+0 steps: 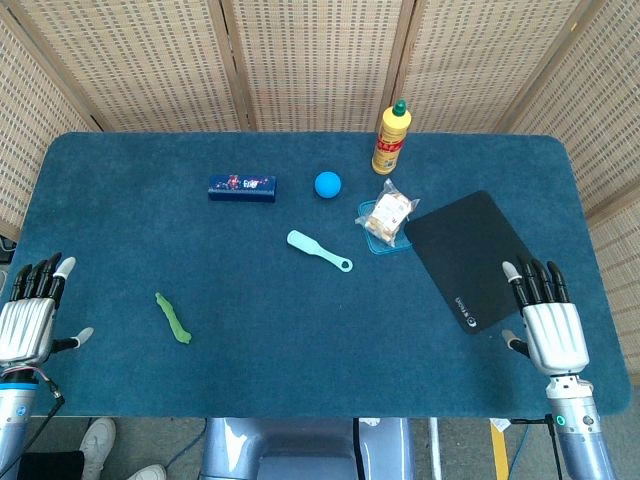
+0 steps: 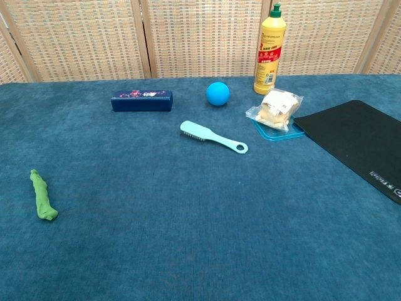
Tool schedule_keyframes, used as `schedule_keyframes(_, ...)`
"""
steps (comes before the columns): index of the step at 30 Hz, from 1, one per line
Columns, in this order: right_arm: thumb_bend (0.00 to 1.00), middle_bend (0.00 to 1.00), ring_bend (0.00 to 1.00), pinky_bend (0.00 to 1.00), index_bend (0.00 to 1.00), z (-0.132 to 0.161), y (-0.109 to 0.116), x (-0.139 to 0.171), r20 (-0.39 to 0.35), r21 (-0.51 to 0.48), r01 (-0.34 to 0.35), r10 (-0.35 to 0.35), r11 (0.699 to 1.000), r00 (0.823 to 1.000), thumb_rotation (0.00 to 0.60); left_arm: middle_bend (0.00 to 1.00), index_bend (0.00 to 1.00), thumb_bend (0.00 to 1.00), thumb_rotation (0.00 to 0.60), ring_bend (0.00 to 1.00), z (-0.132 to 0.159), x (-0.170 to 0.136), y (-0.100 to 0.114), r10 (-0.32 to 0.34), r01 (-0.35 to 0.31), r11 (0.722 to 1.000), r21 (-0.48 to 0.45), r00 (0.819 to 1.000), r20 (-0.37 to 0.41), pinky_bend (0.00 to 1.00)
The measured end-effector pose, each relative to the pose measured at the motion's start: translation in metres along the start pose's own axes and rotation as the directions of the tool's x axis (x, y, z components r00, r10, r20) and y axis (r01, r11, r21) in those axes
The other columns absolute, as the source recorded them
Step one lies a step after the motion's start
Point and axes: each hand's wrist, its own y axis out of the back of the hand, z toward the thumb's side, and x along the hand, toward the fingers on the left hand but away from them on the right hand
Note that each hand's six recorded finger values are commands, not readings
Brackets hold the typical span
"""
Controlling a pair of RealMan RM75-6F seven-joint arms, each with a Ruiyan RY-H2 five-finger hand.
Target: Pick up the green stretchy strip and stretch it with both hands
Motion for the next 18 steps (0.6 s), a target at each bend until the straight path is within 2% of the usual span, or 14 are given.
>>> schedule_keyframes(6, 0.0, 0.0, 0.0, 0.0, 0.0, 0.002, 0.003, 0.002, -0.005, -0.016, 0.008, -0.008, 1.0, 1.0, 0.6, 0.0, 0.0, 0.0, 0.6, 0.0, 0.003, 0.0, -0.004, -0.017, 0.017, 1.0, 0.011, 1.0, 0.015, 0.0)
schedule_keyframes(11, 0.0, 0.0, 0.0, 0.0, 0.0, 0.004, 0.003, 0.003, -0.011, -0.023, 0.005, -0.006, 1.0, 1.0, 0.6, 0.0, 0.02, 0.0, 0.6, 0.0, 0.012, 0.014, -0.014, -0.067, 0.061, 0.996, 0.072, 0.994, 0.085, 0.0)
schedule_keyframes(13, 0.0, 0.0, 0.0, 0.0, 0.0, 0.004, 0.003, 0.003, -0.01, -0.023, 0.003, -0.003, 1.0, 1.0, 0.6, 0.0, 0.11, 0.0, 0.6, 0.0, 0.015, 0.025, -0.019, -0.079, 0.065, 0.991, 0.115, 0.989, 0.124, 0.0)
schedule_keyframes(15, 0.0, 0.0, 0.0, 0.0, 0.0, 0.004, 0.001, 0.003, -0.008, -0.023, -0.001, 0.001, 1.0, 1.0, 0.6, 0.0, 0.27, 0.01, 0.6, 0.0, 0.017, 0.033, -0.022, -0.082, 0.06, 0.988, 0.144, 0.985, 0.149, 0.0)
schedule_keyframes(18, 0.0, 0.0, 0.0, 0.0, 0.0, 0.005, 0.0, 0.002, -0.007, -0.02, -0.004, 0.004, 1.0, 1.0, 0.6, 0.0, 0.37, 0.08, 0.6, 0.0, 0.02, 0.05, -0.03, -0.086, 0.043, 0.979, 0.201, 0.974, 0.212, 0.0)
